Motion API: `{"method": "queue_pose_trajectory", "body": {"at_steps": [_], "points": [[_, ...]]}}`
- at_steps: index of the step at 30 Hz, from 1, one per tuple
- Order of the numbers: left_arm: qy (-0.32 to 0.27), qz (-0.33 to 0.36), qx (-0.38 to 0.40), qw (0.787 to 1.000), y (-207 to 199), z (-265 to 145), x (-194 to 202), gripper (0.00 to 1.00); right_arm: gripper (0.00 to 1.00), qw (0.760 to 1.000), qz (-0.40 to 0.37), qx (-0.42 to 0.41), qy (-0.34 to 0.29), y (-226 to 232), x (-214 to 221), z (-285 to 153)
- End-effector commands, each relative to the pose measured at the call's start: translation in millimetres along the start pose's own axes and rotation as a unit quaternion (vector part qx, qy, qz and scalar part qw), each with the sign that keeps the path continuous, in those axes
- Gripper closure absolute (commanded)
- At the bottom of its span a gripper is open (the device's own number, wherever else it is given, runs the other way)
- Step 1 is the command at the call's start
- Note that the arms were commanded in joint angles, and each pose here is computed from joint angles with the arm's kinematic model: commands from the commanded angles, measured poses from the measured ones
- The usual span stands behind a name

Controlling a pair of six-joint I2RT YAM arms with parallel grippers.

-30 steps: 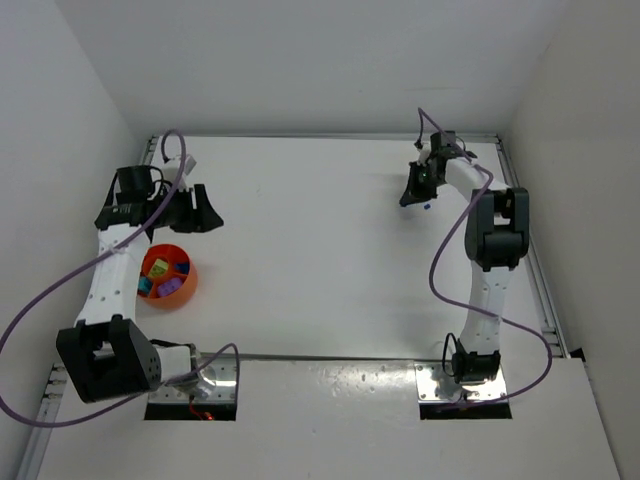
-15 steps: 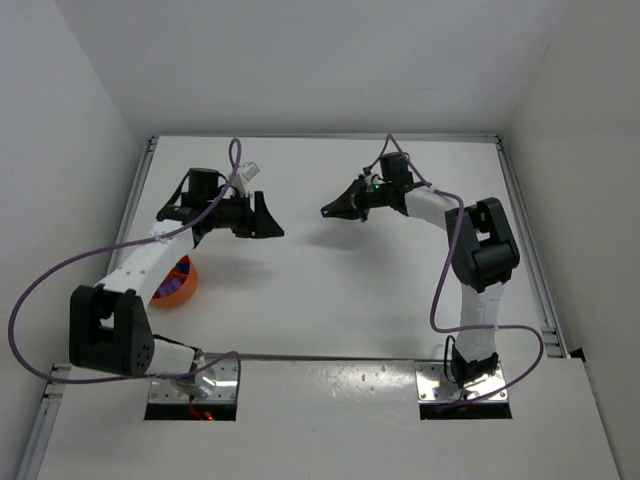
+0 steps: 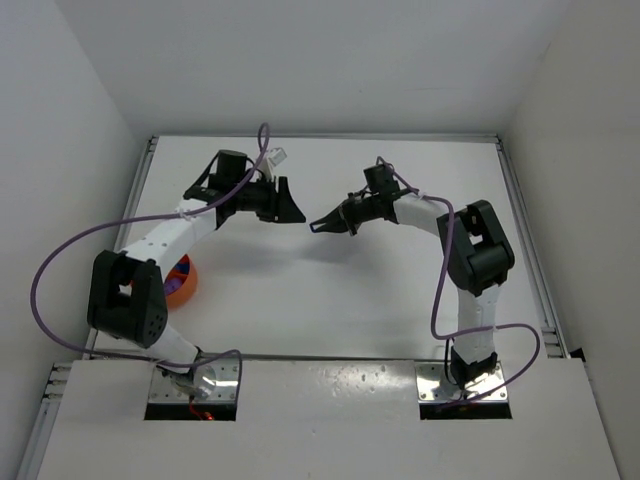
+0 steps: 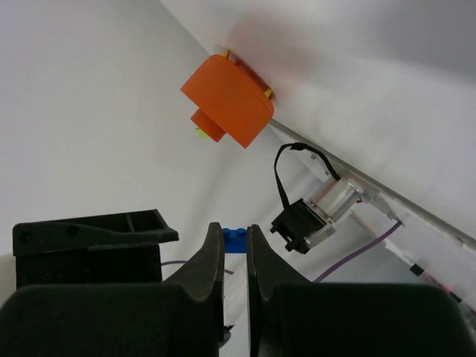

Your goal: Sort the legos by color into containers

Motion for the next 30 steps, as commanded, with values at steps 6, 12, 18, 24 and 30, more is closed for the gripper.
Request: {"method": "queue_pose_trajectory", "body": {"at_steps": [6,12,18,24,30], "points": [[0.003,0.007,0.022,1.000,-13,16,-4,0.53,1.00,0.999,0.030,-0.008,0.006,26,19,-5],[0.005,0.004,0.016,1.000,-8,20,-4,0.46,1.00,1.000,0.020,-0.020,0.014,35,26,-5],[0.010,0.000,0.015,1.000,-4,24,-3,0.50,1.00,0.999,0.020,-0.020,0.017,35,30,-2],[0.018,-0.006,0.018,1.000,-2,27,3,0.54,1.00,0.999,-0.005,-0.042,0.022,50,33,-5],[0.013,0.007,0.014,1.000,-1,26,-1,0.61,1.00,0.998,-0.010,-0.048,0.031,56,39,-4]]}}
Point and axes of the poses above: each gripper's point midway between its finger pads, its own z axis out along the fingers, its own y axis along the line the jaws close on, x = y × z, the point moved 1 cm from there along -z, back along the fingers, and after that the axes turned 2 degrees about z, right-handed, at the moved point
